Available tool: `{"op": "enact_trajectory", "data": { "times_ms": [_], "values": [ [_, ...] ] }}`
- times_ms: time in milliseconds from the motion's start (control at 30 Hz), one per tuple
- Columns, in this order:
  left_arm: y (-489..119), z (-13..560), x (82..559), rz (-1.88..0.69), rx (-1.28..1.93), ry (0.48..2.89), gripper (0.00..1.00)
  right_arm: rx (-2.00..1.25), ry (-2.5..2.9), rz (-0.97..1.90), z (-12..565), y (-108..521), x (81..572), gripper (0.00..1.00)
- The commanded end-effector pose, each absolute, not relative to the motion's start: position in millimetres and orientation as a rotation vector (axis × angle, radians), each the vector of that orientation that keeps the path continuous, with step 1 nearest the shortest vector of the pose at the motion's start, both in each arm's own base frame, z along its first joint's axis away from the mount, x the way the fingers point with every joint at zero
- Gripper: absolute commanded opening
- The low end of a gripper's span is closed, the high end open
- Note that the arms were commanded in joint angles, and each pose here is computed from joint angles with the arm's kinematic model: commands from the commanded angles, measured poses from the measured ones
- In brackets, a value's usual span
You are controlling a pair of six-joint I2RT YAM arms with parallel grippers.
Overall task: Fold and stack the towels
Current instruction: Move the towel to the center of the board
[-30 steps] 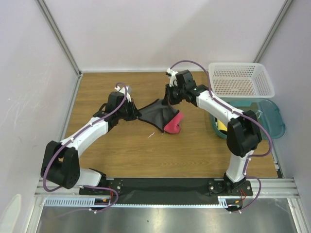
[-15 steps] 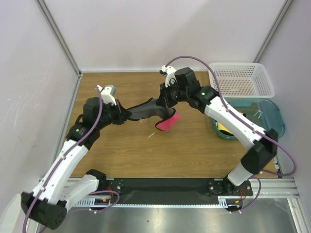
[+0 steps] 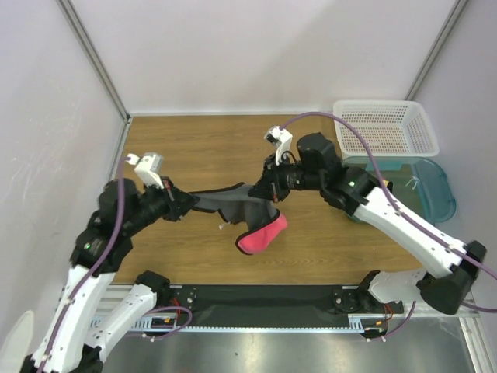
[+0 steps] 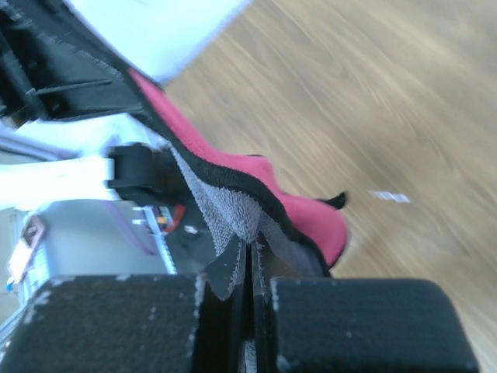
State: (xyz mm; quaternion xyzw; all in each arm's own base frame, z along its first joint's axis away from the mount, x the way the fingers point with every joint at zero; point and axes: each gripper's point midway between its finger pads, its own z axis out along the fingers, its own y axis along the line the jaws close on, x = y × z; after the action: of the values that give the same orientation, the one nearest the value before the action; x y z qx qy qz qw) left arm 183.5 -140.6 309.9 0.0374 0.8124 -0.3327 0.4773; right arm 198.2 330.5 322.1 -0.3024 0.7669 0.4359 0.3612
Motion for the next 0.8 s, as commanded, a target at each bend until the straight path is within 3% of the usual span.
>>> {"op": "enact_trajectory", "data": {
  "times_ms": [0,200,467,533,600,667,767],
  "values": [
    [-115.1,259.0,225.8,-0.605,-0.124,2.075,0.0,-0.645,2.234,0.92,251.2,301.4,237.8,0.0],
    [-118.9,210.3,303.3,-0.473,-0.229,2.096,0.0,-0.668,2.356,0.806,182.7,313.0,297.6,0.0],
    [-128.7,145.1,393.3,-0.272,-0.133,2.169,0.0,-0.689,2.32,0.57,146.7,299.3,380.9,0.0],
    [-131.6,126.5,411.8,-0.253,-0.134,2.185,0.0,-0.685,2.306,0.544,145.8,297.0,396.0,0.09],
    [-132.8,103.9,422.3,-0.24,-0.137,2.225,0.0,-0.681,2.321,0.497,135.7,290.5,410.1,0.35],
    [-138.3,97.2,430.6,-0.27,-0.14,2.247,0.0,-0.657,2.353,0.435,133.7,285.2,422.2,0.52],
    [-148.4,83.0,434.3,-0.318,-0.156,2.293,0.0,-0.639,2.384,0.379,143.2,279.0,424.5,0.67]
  ]
}}
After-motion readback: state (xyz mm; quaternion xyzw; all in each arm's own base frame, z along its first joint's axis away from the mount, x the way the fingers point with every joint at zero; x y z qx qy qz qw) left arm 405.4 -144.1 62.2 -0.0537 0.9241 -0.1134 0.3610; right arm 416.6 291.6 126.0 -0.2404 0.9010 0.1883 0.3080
